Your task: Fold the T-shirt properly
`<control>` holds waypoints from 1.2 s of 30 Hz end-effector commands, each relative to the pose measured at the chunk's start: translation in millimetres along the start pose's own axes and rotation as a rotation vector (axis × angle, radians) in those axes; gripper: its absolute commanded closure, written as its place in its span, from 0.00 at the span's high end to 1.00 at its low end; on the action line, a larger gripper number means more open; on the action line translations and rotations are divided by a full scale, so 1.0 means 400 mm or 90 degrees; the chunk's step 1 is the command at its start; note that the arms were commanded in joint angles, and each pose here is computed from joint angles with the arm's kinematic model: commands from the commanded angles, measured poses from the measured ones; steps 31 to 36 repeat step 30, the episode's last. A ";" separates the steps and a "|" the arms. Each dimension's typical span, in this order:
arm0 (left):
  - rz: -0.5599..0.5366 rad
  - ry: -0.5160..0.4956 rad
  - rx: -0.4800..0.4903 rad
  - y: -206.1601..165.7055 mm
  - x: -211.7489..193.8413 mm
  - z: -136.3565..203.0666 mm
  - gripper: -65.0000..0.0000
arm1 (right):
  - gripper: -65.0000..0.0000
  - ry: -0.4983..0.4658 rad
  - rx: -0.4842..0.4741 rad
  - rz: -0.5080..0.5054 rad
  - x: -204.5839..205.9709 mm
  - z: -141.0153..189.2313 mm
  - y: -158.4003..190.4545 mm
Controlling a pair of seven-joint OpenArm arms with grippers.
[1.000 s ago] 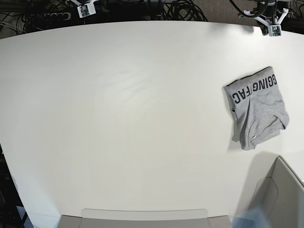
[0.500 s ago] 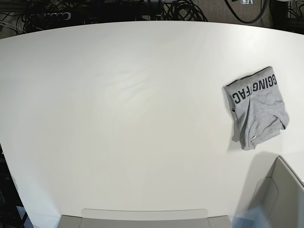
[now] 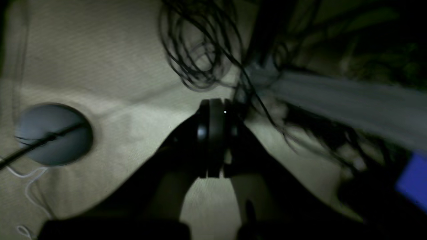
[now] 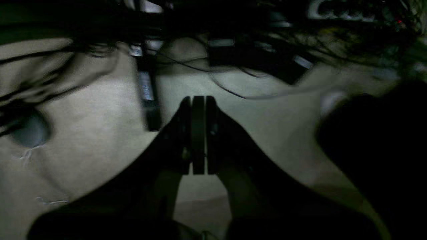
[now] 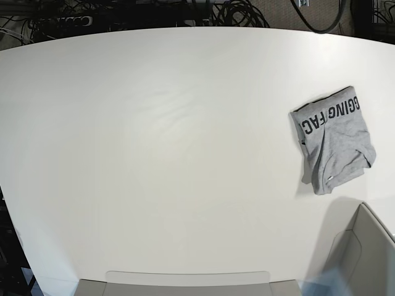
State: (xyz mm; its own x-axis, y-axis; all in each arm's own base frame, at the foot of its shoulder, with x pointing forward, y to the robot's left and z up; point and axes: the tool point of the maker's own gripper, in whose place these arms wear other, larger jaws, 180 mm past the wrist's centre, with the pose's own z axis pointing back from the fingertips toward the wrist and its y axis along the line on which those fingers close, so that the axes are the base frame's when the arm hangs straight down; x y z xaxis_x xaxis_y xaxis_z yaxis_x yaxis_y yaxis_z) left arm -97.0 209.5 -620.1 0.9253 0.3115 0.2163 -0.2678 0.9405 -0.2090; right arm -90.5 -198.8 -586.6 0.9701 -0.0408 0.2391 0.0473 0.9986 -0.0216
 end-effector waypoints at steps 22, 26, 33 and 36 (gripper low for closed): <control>-0.144 0.109 0.243 0.119 0.078 -0.056 0.00 | 0.00 0.031 -0.275 0.213 0.219 -0.149 -0.342; -0.144 0.106 0.240 0.090 0.070 -0.067 0.00 | 0.00 0.024 -0.300 0.249 0.232 -0.146 -0.340; -0.140 0.091 0.229 0.057 0.106 -0.093 0.00 | 0.00 0.022 -0.289 0.249 0.231 -0.155 -0.313; -0.140 0.091 0.229 0.057 0.106 -0.093 0.00 | 0.00 0.022 -0.289 0.249 0.231 -0.155 -0.313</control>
